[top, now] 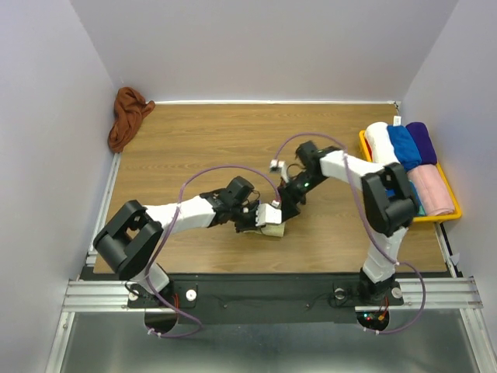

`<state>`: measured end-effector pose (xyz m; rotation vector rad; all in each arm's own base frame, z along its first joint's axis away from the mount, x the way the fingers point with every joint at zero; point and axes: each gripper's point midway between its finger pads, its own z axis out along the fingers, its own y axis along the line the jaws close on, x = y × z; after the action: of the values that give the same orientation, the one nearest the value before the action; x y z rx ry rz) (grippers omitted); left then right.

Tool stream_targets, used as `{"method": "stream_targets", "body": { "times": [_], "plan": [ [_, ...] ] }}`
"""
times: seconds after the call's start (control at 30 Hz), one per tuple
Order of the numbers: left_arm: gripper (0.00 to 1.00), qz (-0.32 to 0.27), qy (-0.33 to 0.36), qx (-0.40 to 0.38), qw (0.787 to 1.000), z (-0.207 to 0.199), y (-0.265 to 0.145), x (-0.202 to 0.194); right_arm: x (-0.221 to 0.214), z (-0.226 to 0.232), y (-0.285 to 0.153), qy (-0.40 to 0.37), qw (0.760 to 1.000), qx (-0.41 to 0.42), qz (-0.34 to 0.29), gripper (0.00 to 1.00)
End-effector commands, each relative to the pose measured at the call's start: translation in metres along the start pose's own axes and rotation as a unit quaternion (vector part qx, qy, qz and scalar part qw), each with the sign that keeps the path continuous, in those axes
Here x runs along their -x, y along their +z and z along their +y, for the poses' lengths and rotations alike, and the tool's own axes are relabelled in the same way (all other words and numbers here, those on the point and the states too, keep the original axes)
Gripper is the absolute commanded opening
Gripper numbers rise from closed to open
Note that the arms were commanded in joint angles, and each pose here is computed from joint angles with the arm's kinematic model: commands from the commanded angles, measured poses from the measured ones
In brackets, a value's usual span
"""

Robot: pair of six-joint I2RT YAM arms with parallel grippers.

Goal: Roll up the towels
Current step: Roll the towel, then place the rolled towel into the container

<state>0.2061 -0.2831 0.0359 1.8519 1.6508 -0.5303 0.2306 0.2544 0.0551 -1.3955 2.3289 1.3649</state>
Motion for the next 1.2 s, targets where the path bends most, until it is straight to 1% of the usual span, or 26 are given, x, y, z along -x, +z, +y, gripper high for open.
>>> {"method": "stream_targets", "body": {
  "times": [0.0,0.03,0.07,0.1,0.17,0.2,0.23,0.27,0.3,0.33,0.37,0.5,0.57,0.67,0.73,0.77,0.87,0.9,1.0,1.03,1.13,1.17],
  "plan": [
    [0.16,0.032,-0.080,-0.098,0.991,-0.029,0.005,-0.021,0.028,-0.001,-0.068,-0.079,0.988,-0.126,-0.047,0.82],
    [0.16,0.039,-0.094,-0.111,0.989,-0.031,0.004,-0.024,0.030,0.000,-0.078,-0.087,0.984,-0.148,-0.050,0.83],
    [0.16,0.034,-0.101,-0.125,0.986,-0.033,0.003,-0.022,0.032,0.004,-0.085,-0.096,0.981,-0.161,-0.054,0.83],
    [0.16,0.031,-0.103,-0.134,0.985,-0.027,0.005,-0.018,0.038,0.016,-0.097,-0.118,0.974,-0.179,-0.066,0.97],
    [0.16,0.029,-0.128,-0.162,0.978,-0.028,0.002,-0.019,0.036,0.021,-0.105,-0.126,0.969,-0.203,-0.068,0.97],
    [0.16,0.033,-0.143,-0.176,0.973,-0.028,0.005,-0.023,0.041,0.033,-0.115,-0.149,0.961,-0.218,-0.082,0.97],
    [0.16,0.031,-0.151,-0.183,0.971,-0.022,0.002,-0.019,0.041,0.037,-0.118,-0.156,0.958,-0.225,-0.085,0.97],
    [0.16,0.024,-0.159,-0.194,0.968,-0.022,0.003,-0.016,0.039,0.040,-0.119,-0.166,0.953,-0.240,-0.078,0.97],
    [0.16,0.031,-0.175,-0.204,0.963,-0.021,0.006,-0.023,0.039,0.044,-0.119,-0.179,0.947,-0.255,-0.072,0.94],
    [0.16,0.028,-0.175,-0.206,0.962,-0.015,0.006,-0.018,0.039,0.046,-0.118,-0.190,0.941,-0.272,-0.063,0.92],
    [0.16,0.040,-0.186,-0.225,0.956,-0.021,0.008,-0.025,0.044,0.054,-0.116,-0.216,0.927,-0.303,-0.054,0.91],
    [0.16,0.044,-0.202,-0.244,0.948,-0.019,0.012,-0.028,0.035,0.064,-0.095,-0.241,0.914,-0.324,-0.021,0.83],
    [0.16,0.042,-0.211,-0.249,0.944,-0.016,0.012,-0.028,0.029,0.065,-0.079,-0.248,0.914,-0.322,-0.005,0.82],
    [0.16,0.045,-0.224,-0.264,0.937,-0.016,0.014,-0.031,0.037,0.062,-0.059,-0.264,0.900,-0.348,-0.006,0.81],
    [0.16,0.046,-0.225,-0.267,0.936,-0.014,0.014,-0.031,0.040,0.060,-0.045,-0.273,0.894,-0.357,-0.002,0.81],
    [0.16,0.045,-0.227,-0.269,0.935,-0.013,0.013,-0.032,0.046,0.063,-0.037,-0.287,0.887,-0.363,-0.006,0.80],
    [0.16,0.047,-0.233,-0.279,0.930,-0.012,0.013,-0.035,0.043,0.053,-0.019,-0.285,0.884,-0.370,0.000,0.79],
    [0.16,0.049,-0.236,-0.280,0.929,-0.012,0.013,-0.038,0.049,0.050,-0.016,-0.290,0.880,-0.376,-0.009,0.79],
    [0.16,0.049,-0.235,-0.283,0.929,-0.010,0.013,-0.039,0.052,0.042,-0.003,-0.294,0.878,-0.379,-0.012,0.79],
    [0.16,0.048,-0.235,-0.284,0.928,-0.010,0.012,-0.039,0.051,0.034,-0.001,-0.288,0.873,-0.393,-0.004,0.79],
    [0.17,0.044,-0.240,-0.290,0.925,-0.009,0.012,-0.039,0.049,0.026,0.005,-0.289,0.870,-0.400,-0.001,0.78],
    [0.17,0.043,-0.239,-0.292,0.925,-0.009,0.011,-0.038,0.052,0.022,0.006,-0.292,0.864,-0.410,-0.007,0.78]
  ]
}}
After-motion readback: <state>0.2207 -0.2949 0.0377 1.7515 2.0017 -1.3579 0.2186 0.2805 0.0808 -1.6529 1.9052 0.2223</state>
